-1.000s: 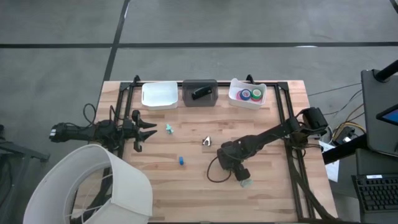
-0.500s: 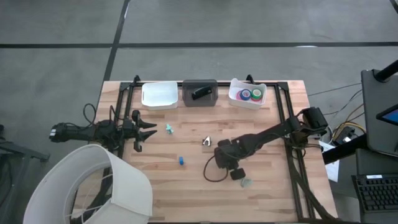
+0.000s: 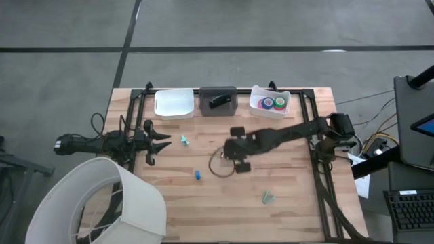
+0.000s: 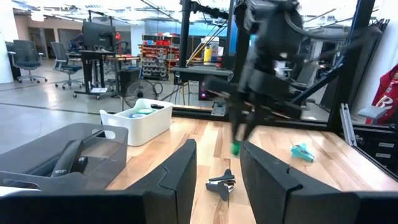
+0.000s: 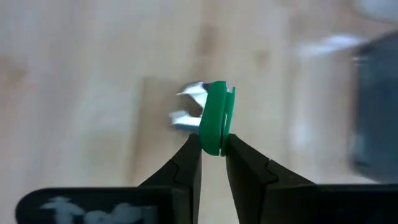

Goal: Pick and place Stapler, Stapler remover, tape
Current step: Put the green stapler into the black bin

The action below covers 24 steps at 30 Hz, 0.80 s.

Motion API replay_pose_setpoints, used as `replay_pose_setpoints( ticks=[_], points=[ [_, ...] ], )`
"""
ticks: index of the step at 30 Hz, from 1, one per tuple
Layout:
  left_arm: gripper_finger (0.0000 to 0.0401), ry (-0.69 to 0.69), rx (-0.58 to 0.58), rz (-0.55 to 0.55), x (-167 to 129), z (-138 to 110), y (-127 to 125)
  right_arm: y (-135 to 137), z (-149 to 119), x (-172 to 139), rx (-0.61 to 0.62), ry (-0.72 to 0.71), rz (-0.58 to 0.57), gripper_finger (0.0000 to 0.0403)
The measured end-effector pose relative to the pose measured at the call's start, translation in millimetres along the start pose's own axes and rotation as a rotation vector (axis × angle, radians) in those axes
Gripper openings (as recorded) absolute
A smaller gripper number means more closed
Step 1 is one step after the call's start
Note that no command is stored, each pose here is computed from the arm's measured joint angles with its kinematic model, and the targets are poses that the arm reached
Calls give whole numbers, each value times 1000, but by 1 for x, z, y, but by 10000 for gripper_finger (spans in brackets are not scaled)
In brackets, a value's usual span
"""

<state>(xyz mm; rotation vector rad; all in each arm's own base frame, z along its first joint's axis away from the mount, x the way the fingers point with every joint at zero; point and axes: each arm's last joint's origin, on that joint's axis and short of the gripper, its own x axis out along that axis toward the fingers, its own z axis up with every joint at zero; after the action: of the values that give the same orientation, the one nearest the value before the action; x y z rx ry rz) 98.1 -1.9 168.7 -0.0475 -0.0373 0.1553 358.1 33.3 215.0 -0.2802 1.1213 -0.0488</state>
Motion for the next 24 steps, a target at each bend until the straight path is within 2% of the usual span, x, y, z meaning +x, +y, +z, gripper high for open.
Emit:
replay_pose_setpoints(
  ticks=[15, 20, 24],
  points=[
    [129, 0, 0, 0, 0, 0, 0, -137, 10, -4, 360, -153, -237, 59],
    [126, 0, 0, 0, 0, 0, 0, -166, 7, 8, 445, -175, -280, 61],
    [128, 0, 0, 0, 0, 0, 0, -179, 0, 24, 481, -134, -289, 61]
  ],
)
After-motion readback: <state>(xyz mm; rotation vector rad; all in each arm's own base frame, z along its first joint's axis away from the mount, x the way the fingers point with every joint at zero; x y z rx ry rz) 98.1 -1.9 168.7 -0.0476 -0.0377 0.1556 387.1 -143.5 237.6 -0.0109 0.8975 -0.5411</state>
